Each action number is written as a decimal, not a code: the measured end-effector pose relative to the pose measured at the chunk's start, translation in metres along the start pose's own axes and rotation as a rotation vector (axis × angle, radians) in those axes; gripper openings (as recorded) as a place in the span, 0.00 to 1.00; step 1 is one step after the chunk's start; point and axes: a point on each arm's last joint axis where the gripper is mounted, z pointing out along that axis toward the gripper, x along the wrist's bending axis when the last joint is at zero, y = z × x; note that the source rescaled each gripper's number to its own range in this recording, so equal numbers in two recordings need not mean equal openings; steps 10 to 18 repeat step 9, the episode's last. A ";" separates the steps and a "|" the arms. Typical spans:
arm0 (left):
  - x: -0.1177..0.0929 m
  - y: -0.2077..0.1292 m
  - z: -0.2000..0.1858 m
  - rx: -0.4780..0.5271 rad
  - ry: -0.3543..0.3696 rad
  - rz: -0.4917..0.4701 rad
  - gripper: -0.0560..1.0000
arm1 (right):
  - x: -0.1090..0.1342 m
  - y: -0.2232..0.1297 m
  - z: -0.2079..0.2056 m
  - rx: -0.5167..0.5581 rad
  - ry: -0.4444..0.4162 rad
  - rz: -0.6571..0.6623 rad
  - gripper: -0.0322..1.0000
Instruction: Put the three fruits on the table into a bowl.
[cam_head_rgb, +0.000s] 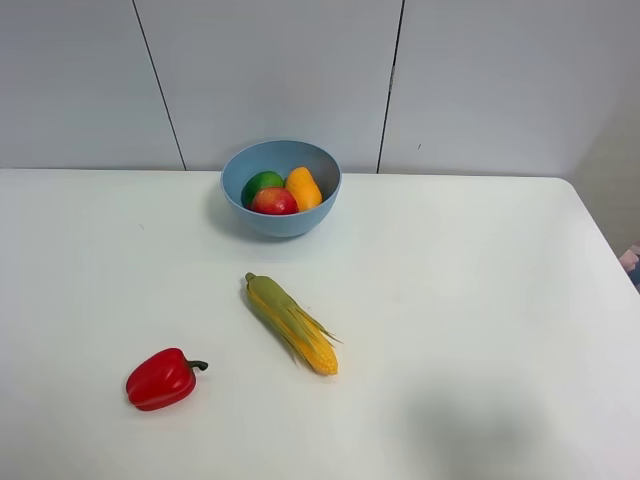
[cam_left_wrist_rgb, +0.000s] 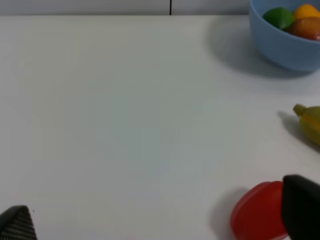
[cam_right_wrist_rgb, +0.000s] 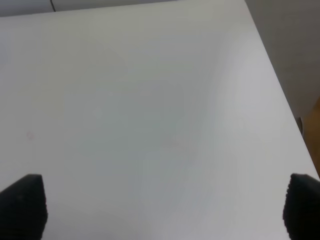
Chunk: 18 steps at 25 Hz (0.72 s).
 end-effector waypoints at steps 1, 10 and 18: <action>0.000 0.000 0.000 0.000 0.000 0.000 0.98 | 0.000 0.000 0.000 0.000 0.000 0.000 0.85; 0.000 0.000 0.000 0.000 0.000 0.000 0.98 | 0.000 0.000 0.000 0.000 0.000 0.000 0.85; 0.000 0.000 0.000 0.000 0.000 0.000 0.98 | 0.000 0.000 0.000 0.000 0.000 0.000 0.85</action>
